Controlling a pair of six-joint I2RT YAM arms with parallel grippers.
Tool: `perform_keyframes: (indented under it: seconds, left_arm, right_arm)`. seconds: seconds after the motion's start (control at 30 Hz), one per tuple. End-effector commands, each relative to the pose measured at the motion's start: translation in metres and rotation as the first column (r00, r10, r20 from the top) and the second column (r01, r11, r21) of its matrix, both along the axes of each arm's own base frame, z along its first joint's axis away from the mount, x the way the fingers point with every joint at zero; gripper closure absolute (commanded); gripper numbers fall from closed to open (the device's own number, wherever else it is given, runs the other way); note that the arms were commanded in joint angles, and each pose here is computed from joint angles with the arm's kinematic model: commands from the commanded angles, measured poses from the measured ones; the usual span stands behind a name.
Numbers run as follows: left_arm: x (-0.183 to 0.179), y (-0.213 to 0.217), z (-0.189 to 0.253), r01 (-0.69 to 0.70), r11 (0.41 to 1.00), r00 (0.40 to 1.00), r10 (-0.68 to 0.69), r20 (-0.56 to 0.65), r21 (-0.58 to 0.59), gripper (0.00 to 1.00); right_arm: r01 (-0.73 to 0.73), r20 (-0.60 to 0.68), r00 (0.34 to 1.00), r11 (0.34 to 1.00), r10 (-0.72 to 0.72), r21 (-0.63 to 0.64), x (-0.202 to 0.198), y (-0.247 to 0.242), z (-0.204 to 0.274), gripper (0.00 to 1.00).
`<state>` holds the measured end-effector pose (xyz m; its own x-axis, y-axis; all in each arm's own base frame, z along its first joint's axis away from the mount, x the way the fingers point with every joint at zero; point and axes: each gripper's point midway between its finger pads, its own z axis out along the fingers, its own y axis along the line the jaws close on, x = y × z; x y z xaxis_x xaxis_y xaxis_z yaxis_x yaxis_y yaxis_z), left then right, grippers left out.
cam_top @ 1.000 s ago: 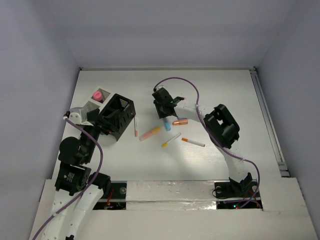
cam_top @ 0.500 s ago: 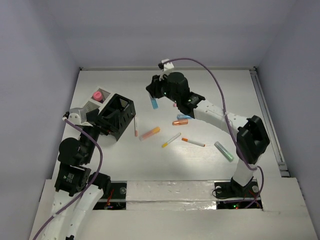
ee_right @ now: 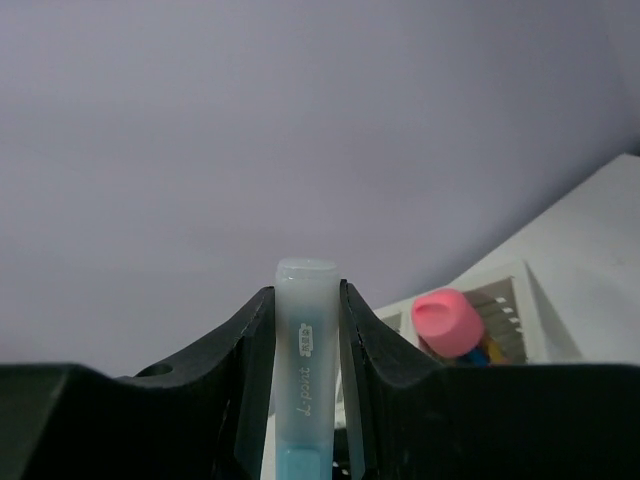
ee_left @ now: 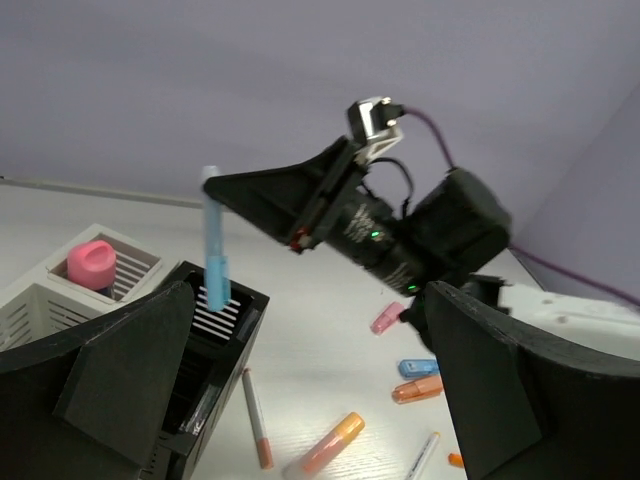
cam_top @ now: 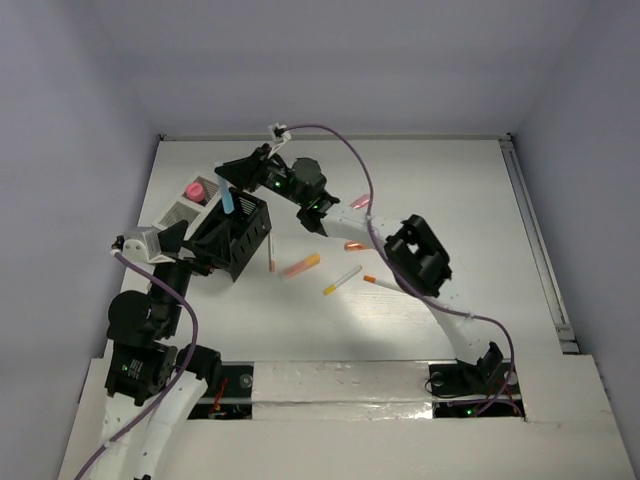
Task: Sort the stationery into containers
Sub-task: Place the pen in the storage box.
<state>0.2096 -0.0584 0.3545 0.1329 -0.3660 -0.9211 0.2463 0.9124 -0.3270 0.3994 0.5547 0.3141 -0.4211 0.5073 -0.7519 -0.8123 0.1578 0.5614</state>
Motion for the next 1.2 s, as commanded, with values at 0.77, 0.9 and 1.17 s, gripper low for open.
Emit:
perform_keyframes:
  seconds: [0.77,0.9,1.17]
  left_arm:
    - [-0.007,0.005,0.018,-0.011,1.0,0.998,0.013,0.067,-0.026,0.01]
    - [-0.006,0.004,0.017,-0.012,1.0,0.998,0.013,0.063,-0.025,0.01]
    - [-0.005,0.004,0.017,-0.012,1.0,0.998,0.013,0.06,-0.023,0.01]
  right_arm:
    - [0.315,-0.018,0.948,0.933,-0.317,0.173,0.005,0.087,-0.01,0.81]
    - [0.364,-0.001,0.93,0.917,-0.369,0.164,0.002,0.089,-0.016,0.8]
    - [0.387,0.019,0.92,0.915,-0.391,0.11,0.007,0.092,-0.043,0.8]
